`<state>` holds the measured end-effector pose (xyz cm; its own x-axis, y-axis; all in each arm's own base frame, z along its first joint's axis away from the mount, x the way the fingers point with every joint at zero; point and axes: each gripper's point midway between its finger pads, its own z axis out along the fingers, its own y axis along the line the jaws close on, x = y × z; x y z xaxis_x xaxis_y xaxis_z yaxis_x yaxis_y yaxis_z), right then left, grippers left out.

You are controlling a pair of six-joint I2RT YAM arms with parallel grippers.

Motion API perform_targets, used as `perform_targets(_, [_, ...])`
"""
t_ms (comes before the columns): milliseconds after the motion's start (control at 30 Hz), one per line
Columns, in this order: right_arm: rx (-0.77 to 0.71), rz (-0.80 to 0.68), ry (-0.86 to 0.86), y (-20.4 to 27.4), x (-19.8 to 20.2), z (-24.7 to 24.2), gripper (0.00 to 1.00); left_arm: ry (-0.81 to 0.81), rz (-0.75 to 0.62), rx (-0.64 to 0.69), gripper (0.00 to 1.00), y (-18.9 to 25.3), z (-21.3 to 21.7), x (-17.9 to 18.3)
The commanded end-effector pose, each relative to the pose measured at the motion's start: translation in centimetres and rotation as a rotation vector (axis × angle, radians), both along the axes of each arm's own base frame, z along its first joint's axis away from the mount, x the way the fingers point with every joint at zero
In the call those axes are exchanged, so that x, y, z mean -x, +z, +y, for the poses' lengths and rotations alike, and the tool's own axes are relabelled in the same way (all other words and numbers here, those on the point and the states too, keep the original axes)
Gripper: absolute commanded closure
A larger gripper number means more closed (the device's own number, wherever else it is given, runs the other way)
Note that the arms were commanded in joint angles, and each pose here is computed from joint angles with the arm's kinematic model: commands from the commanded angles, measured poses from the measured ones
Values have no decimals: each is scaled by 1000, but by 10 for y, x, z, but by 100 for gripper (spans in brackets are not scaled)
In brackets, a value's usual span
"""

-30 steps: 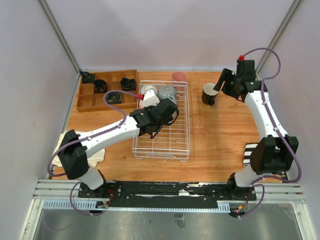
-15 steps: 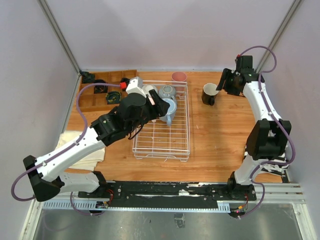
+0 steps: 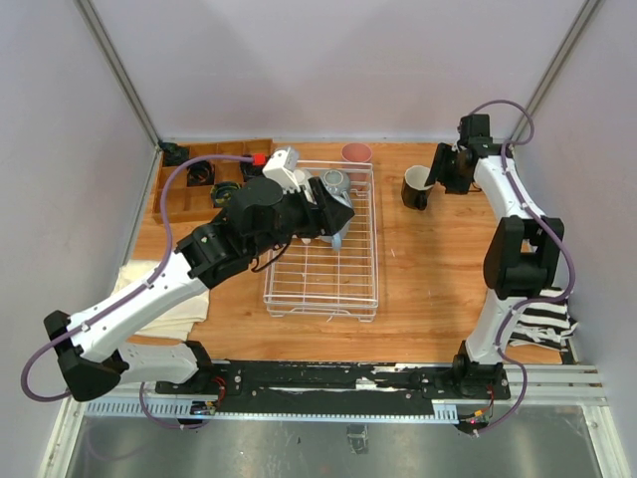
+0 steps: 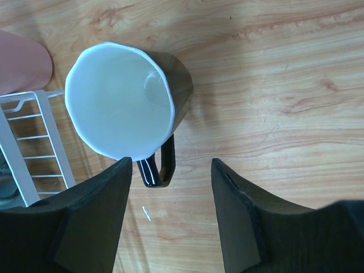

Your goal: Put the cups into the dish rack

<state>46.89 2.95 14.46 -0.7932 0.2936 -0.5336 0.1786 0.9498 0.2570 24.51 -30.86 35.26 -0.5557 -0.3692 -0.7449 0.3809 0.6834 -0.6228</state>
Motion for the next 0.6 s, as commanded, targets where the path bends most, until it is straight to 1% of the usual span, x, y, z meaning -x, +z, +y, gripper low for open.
perform_targets(0, [1, -41, -29, 7, -17, -7, 42, -34, -61, 58, 27, 31, 4, 7])
perform_targets(167, [-21, -32, -47, -2, -28, -5, 43, -17, -62, 57, 27, 31, 11, 8])
perform_targets(200, [-24, -37, -48, 0, -30, -5, 44, -11, -60, 56, 27, 29, 12, 8])
perform_targets(233, [-27, -10, -49, -13, -32, -5, 46, -9, -58, 55, 27, 29, 13, 8])
perform_targets(367, [-23, 13, -54, -26, -35, -5, 51, 1, -51, 53, 27, 29, 15, 6])
perform_targets(467, [-22, 27, -48, -34, -37, -5, 59, 1, -47, 51, 27, 28, 16, 6])
perform_targets(567, [-27, 35, -43, -44, -36, -3, 71, -11, -50, 52, 26, 28, 15, 8])
